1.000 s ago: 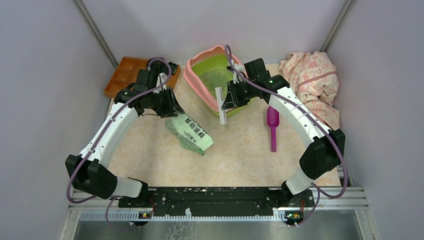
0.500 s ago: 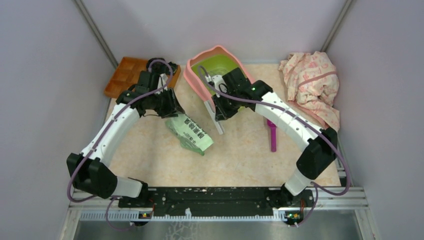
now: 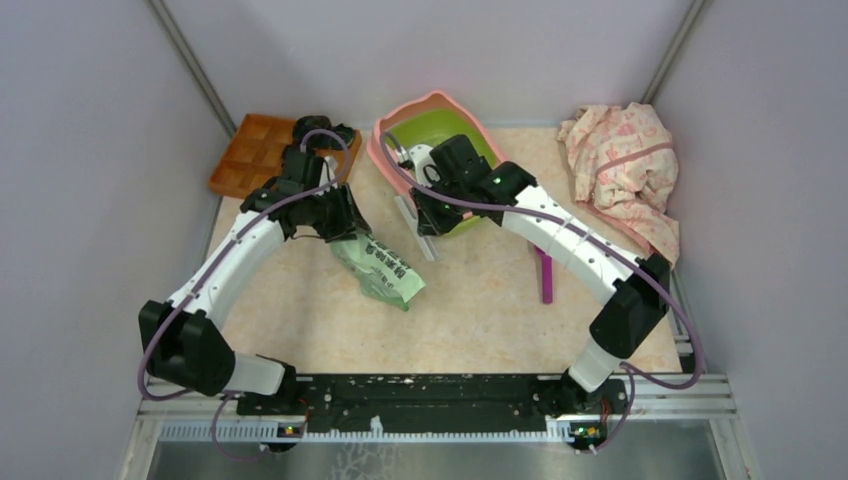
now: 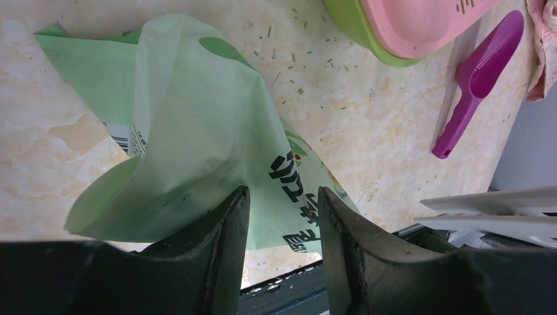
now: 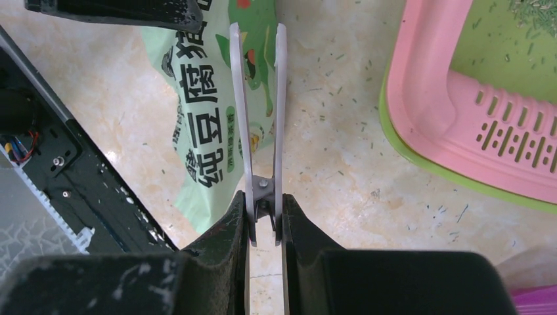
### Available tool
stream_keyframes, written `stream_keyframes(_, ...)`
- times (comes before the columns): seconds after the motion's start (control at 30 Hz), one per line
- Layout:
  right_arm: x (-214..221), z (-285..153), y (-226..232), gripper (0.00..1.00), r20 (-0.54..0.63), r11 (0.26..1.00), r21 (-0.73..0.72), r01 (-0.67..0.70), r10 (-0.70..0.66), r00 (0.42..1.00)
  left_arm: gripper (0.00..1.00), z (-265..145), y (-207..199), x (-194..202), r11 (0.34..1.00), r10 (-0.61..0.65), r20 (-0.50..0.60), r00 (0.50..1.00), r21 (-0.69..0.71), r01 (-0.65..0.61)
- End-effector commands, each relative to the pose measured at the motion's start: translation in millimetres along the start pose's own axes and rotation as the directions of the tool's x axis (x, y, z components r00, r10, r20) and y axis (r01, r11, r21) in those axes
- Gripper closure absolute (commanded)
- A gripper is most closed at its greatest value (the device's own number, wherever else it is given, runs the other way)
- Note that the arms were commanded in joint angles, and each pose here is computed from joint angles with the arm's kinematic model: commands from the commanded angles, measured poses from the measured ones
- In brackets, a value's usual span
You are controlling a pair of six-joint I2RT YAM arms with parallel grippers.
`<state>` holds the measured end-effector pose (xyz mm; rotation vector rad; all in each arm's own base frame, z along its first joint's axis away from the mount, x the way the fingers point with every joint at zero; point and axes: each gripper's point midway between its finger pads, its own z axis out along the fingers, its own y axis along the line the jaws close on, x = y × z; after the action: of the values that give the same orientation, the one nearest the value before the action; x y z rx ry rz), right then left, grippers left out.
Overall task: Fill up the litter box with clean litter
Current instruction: Clamp the clamp onto the cat litter bag.
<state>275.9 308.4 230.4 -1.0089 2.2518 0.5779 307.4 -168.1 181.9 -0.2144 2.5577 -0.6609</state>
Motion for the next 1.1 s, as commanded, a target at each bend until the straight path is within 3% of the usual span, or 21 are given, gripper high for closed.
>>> stream_keyframes(0.0, -35.7, -4.1, 13.2, 1.00, 0.127, 0.999, -0.029, 0.020, -0.016, 0.992, 0.51, -1.1, 3.2, -5.6, 1.000, -0.006, 0.056, 0.998, -0.002, 0.006)
stream_keyframes(0.23, -45.6, -4.4, 29.5, 1.00, 0.179, 0.998, -0.032, 0.046, -0.039, 0.983, 0.51, 3.3, 3.4, -8.0, 1.000, -0.012, 0.070, 0.997, 0.003, 0.011)
stream_keyframes(1.07, -24.9, 20.1, 50.0, 1.00, 0.139, 0.995, -0.054, 0.084, -0.076, 0.987, 0.51, 6.2, 4.5, -8.0, 1.000, -0.006, 0.064, 0.998, -0.001, 0.007)
